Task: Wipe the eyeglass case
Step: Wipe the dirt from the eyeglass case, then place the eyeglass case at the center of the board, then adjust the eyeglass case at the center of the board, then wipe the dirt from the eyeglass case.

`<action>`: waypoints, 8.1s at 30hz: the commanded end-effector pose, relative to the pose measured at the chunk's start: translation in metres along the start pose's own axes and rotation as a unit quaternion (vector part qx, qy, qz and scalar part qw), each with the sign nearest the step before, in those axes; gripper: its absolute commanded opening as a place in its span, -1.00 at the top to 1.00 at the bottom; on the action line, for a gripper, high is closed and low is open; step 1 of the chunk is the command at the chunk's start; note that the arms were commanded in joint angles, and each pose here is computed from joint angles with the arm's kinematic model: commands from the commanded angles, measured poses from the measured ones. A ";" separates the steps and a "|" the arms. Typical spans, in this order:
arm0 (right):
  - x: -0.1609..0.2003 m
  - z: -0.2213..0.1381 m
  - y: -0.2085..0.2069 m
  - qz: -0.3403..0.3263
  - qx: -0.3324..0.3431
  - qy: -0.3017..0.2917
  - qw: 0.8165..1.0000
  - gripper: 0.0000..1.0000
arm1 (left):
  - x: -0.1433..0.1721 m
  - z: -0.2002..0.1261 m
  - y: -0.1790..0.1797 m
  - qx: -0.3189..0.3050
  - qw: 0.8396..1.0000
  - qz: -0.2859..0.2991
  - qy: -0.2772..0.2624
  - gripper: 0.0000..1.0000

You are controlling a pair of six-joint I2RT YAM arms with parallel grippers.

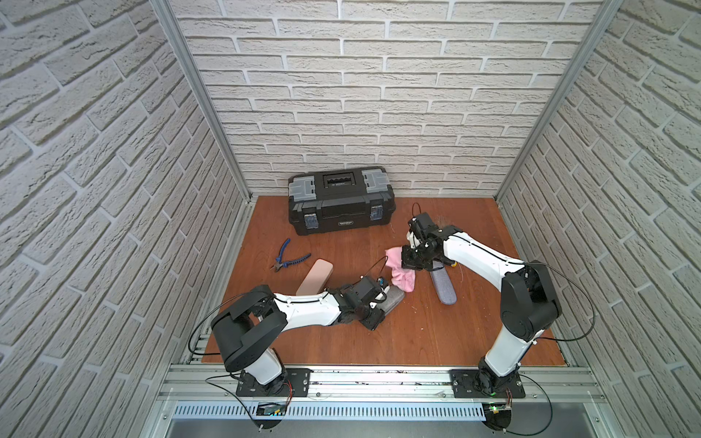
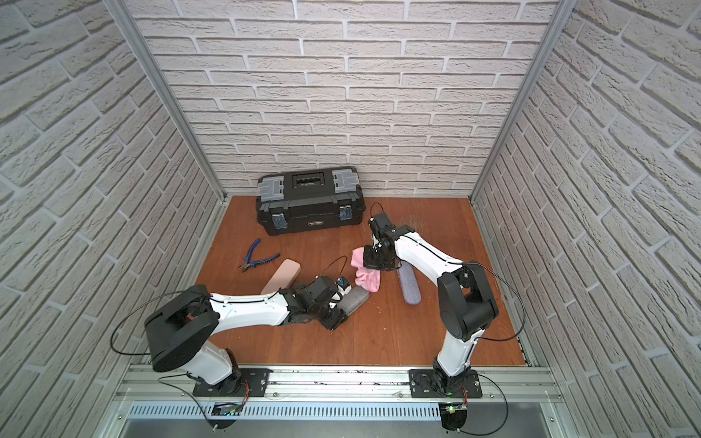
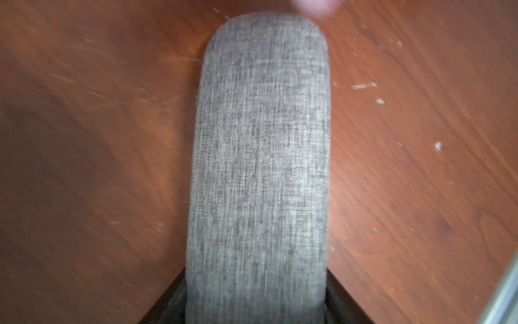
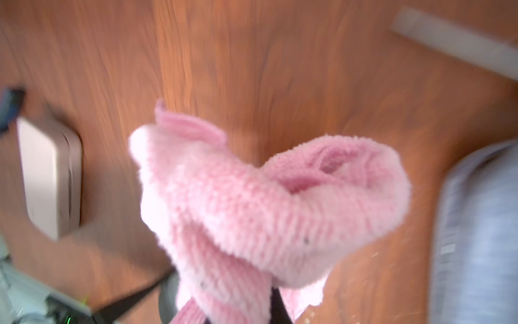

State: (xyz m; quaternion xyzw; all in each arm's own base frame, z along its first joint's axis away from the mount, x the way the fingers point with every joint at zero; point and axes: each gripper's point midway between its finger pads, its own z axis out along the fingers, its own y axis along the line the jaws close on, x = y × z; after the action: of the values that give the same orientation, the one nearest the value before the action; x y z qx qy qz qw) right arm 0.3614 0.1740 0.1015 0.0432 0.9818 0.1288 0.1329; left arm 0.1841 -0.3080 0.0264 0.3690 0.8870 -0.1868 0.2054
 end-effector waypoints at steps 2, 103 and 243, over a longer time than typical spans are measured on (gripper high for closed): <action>0.011 -0.020 -0.025 -0.037 0.064 -0.018 0.997 0.95 | 0.013 -0.003 0.003 -0.014 0.999 -0.008 0.032 0.28; 0.156 0.044 0.035 0.040 -0.114 0.197 0.973 0.95 | -0.010 -0.006 -0.009 -0.024 0.988 0.118 -0.096 -0.03; 0.040 0.023 -0.048 -0.146 0.184 0.069 0.970 0.95 | 0.021 -0.012 0.001 -0.149 0.969 0.178 -0.084 0.58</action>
State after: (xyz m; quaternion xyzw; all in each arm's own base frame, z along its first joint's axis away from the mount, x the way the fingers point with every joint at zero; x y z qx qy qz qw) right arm 0.3112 0.1600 0.0316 -0.0449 0.9984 0.0249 0.0257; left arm 0.1779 -0.2819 0.0324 0.4653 0.7977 0.0175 0.3833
